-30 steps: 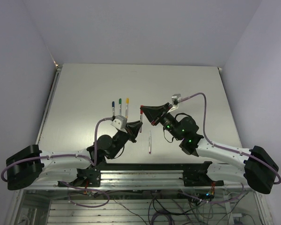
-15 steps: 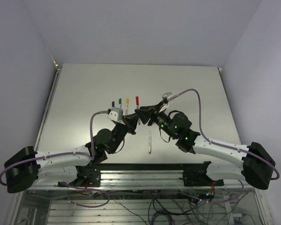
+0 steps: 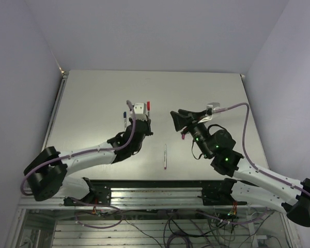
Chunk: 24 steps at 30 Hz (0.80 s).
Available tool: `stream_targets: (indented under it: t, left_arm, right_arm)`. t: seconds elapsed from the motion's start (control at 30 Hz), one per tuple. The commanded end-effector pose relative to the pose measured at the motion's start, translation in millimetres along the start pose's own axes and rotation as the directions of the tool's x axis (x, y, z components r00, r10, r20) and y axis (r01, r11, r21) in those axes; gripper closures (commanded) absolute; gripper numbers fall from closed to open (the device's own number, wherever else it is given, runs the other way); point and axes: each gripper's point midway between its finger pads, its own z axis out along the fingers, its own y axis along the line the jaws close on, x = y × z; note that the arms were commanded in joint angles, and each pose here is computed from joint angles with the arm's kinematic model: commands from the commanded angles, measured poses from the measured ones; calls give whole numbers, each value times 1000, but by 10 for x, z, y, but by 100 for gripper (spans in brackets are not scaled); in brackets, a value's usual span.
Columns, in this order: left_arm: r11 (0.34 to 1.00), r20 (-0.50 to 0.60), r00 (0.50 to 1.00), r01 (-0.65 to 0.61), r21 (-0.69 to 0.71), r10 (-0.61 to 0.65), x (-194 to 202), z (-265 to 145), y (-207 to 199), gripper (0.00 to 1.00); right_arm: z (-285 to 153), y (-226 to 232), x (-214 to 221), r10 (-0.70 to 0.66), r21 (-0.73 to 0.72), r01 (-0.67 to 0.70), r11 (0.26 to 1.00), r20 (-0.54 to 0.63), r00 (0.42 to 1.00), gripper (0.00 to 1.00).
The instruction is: Insert the pens into the pen caps
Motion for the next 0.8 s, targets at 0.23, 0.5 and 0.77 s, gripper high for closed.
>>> stream_targets:
  t: [0.23,0.5,0.77]
  left_arm:
    - [966,-293,948,-181,-184,122,457,853,369,87]
    - [952,-407,906,-216,-216,114,772,1217,529,77]
    - [935,-440,890,-249,-253,118,872,1431,679,71]
  right_arm:
    - [-474,-949,419,-45,432,110,895,-157,987,58]
    - [-574,-1098,531,-37,504,136,853,-202,979,58]
    - [-614,-1139,581,-32,515,134,847,-201,979,58]
